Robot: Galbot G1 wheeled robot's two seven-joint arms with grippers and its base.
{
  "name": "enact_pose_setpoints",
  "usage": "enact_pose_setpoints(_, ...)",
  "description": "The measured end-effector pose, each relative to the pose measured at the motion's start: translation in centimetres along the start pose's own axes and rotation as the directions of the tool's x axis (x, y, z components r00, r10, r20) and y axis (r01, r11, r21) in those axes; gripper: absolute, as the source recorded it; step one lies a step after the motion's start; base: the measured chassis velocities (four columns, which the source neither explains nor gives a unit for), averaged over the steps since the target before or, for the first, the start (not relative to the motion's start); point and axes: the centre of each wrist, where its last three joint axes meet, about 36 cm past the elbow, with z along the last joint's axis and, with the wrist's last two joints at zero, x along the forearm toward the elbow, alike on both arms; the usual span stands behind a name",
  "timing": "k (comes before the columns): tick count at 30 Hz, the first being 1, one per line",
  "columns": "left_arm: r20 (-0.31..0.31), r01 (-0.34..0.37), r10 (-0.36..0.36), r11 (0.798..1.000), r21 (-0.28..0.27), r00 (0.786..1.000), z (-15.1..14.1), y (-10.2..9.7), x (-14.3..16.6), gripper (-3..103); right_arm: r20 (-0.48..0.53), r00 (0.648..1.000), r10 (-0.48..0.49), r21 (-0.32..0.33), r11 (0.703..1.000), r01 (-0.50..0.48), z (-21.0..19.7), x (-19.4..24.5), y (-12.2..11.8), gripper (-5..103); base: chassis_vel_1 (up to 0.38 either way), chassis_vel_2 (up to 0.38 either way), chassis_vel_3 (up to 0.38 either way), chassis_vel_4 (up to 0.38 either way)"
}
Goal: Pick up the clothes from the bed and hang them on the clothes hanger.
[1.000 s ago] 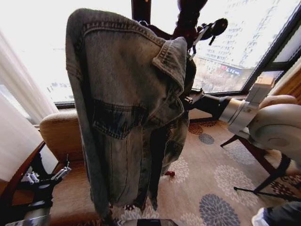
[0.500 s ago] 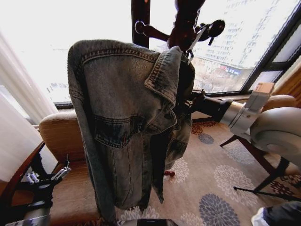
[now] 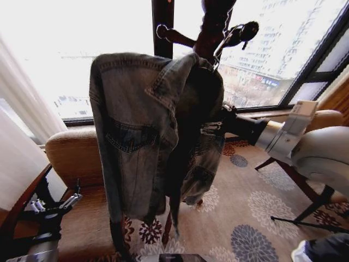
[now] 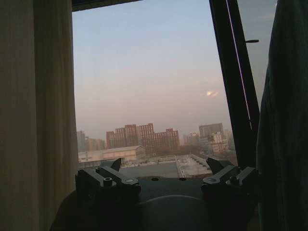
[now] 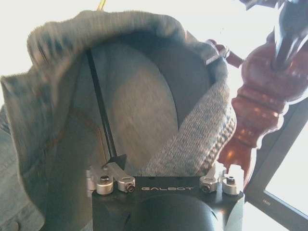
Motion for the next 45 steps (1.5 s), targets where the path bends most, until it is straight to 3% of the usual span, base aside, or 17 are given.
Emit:
enact_pose_setpoints(1, 0.0, 0.0, 0.0, 1.0, 0.0, 1.0, 0.0, 0.0, 0.0, 100, 0.0, 1.0, 0.0, 0.0, 1.0, 0.0, 0.0, 0.0, 0.0, 74, 0.0, 0.0, 0.0, 0.0)
enact_pose_setpoints(2, 0.0, 0.0, 0.0, 1.0, 0.0, 1.0, 0.0, 0.0, 0.0, 100, 0.009, 1.0, 0.002, 0.016, 1.0, -0.003, -0.2, 0.1, 0.0, 85, 0.0, 0.0, 0.0, 0.0)
enact_pose_setpoints(3, 0.0, 0.0, 0.0, 1.0, 0.0, 1.0, 0.0, 0.0, 0.0, 100, 0.017, 1.0, 0.003, 0.032, 0.999, -0.004, -0.4, 0.2, 0.0, 85, 0.0, 0.0, 0.0, 0.0)
enact_pose_setpoints(4, 0.0, 0.0, 0.0, 1.0, 0.0, 1.0, 0.0, 0.0, 0.0, 100, 0.022, 1.0, 0.002, 0.048, 0.999, -0.003, -0.6, 0.3, 0.1, 95, 0.0, 0.0, 0.0, 0.0)
enact_pose_setpoints(5, 0.0, 0.0, 0.0, 1.0, 0.0, 1.0, 0.0, 0.0, 0.0, 100, 0.027, 1.0, 0.001, 0.064, 0.998, -0.002, -0.9, 0.4, 0.3, 99, 0.0, 0.0, 0.0, 0.0)
enact_pose_setpoints(13, 0.0, 0.0, 0.0, 1.0, 0.0, 1.0, 0.0, 0.0, 0.0, 100, 0.065, 0.998, -0.022, 0.129, 0.992, 0.013, -2.2, 1.2, 1.8, 100, 0.0, 0.0, 0.0, 0.0)
enact_pose_setpoints(22, 0.0, 0.0, 0.0, 1.0, 0.0, 1.0, 0.0, 0.0, 0.0, 100, 0.085, 0.996, 0.021, 0.205, 0.978, -0.039, -3.8, 2.0, 1.5, 100, 0.0, 0.0, 0.0, 0.0)
enact_pose_setpoints(29, 0.0, 0.0, 0.0, 1.0, 0.0, 1.0, 0.0, 0.0, 0.0, 100, 0.061, 0.995, 0.084, 0.153, 0.984, -0.092, -4.0, 2.2, 1.4, 100, 0.0, 0.0, 0.0, 0.0)
enact_pose_setpoints(36, 0.0, 0.0, 0.0, 1.0, 0.0, 1.0, 0.0, 0.0, 0.0, 100, 0.069, 0.989, 0.13, 0.166, 0.976, -0.14, -5.2, 2.9, 1.1, 100, 0.0, 0.0, 0.0, 0.0)
enact_pose_setpoints(45, 0.0, 0.0, 0.0, 1.0, 0.0, 1.0, 0.0, 0.0, 0.0, 100, 0.057, 0.98, 0.192, 0.135, 0.971, -0.199, -6.3, 3.6, 0.9, 100, 0.0, 0.0, 0.0, 0.0)
